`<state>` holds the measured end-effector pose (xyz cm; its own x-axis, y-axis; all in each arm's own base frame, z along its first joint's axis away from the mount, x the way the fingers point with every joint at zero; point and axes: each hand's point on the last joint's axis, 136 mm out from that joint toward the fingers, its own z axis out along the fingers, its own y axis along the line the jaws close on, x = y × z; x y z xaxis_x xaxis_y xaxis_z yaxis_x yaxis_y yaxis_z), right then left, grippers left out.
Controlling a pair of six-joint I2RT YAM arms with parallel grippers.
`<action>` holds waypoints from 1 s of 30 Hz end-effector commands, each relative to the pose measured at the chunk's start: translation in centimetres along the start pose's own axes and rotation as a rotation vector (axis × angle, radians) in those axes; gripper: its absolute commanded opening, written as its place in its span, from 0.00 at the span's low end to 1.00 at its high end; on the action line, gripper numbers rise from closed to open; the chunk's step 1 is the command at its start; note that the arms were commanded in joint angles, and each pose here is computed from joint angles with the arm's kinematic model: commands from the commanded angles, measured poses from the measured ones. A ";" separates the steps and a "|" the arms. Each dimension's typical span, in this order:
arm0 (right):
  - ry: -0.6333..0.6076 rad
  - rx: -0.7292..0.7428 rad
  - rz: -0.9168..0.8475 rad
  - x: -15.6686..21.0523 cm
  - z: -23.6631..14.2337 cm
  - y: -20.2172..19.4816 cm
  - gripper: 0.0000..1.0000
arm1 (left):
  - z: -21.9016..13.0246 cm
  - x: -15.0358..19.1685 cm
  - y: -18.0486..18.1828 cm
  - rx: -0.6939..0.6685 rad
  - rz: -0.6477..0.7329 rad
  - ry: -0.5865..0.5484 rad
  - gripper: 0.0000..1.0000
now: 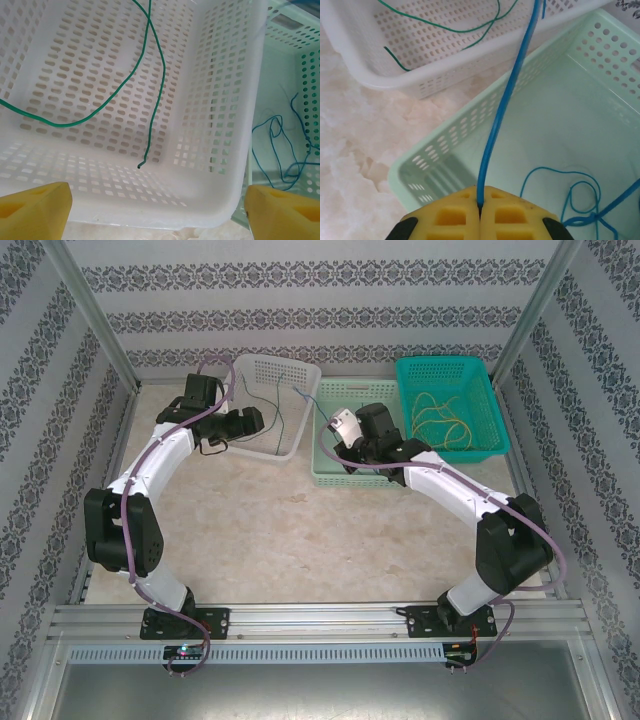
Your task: Untangle the cables
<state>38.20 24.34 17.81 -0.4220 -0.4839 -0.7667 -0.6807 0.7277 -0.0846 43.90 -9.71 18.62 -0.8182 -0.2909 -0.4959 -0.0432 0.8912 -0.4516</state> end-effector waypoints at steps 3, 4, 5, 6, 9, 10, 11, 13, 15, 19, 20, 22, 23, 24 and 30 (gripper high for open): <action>-0.184 -0.018 0.012 -4.1 -1.7 0.5 0.00 | -0.8 -0.3 0.5 -0.013 -0.015 -0.027 0.90; -0.189 -0.028 0.010 -4.5 -1.6 0.7 0.00 | -0.8 -0.3 0.5 -0.012 -0.016 -0.027 0.90; -0.189 -0.039 0.008 -4.8 -1.4 0.9 0.00 | -0.7 -0.2 0.5 -0.011 -0.019 -0.026 0.90; -0.181 -0.045 0.003 -5.0 -1.1 1.2 0.00 | -0.6 -0.2 0.5 -0.011 -0.021 -0.025 0.90; -0.140 -0.020 0.016 -5.2 0.0 0.8 0.00 | -0.8 -0.2 0.4 -0.003 -0.023 -0.024 0.90; -0.111 0.002 0.034 -4.7 0.4 0.2 0.00 | -0.8 -0.2 0.4 -0.006 -0.019 -0.025 0.90; -0.085 0.020 0.050 -4.2 0.8 -0.3 0.00 | -1.0 -0.2 0.5 -0.012 -0.016 -0.026 0.90; -0.009 0.059 0.090 -2.5 1.6 -1.4 0.00 | -1.2 -0.1 0.6 -0.022 -0.009 -0.030 0.90; 0.044 0.060 0.112 -0.8 2.2 -1.6 0.00 | -1.3 -0.1 0.7 -0.027 -0.007 -0.033 0.90; 0.138 0.033 0.146 2.6 3.6 -0.9 0.00 | -1.1 -0.1 0.6 -0.018 -0.011 -0.032 0.90; 0.166 0.024 0.159 3.4 4.0 -0.8 0.00 | -1.1 -0.1 0.5 -0.013 -0.014 -0.031 0.90; 0.231 0.001 0.186 4.9 5.0 -0.6 0.00 | -1.0 -0.1 0.5 -0.010 -0.015 -0.029 0.90; 0.262 0.001 0.200 5.6 5.6 -0.7 0.00 | -1.0 0.0 0.5 -0.009 -0.015 -0.027 0.90; 0.291 -0.006 0.216 6.3 6.1 -0.7 0.00 | -1.1 0.0 0.5 -0.011 -0.014 -0.027 0.90; 0.386 -0.040 0.324 8.3 9.2 -0.7 0.00 | -1.4 0.3 0.7 -0.025 -0.009 -0.026 0.90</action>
<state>41.23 24.68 7.21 -0.7282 -0.4272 -0.5359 -0.5543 0.8270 0.0938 43.36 -9.44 18.24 -0.8193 -0.2922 -0.4933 -0.0533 0.8955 -0.4418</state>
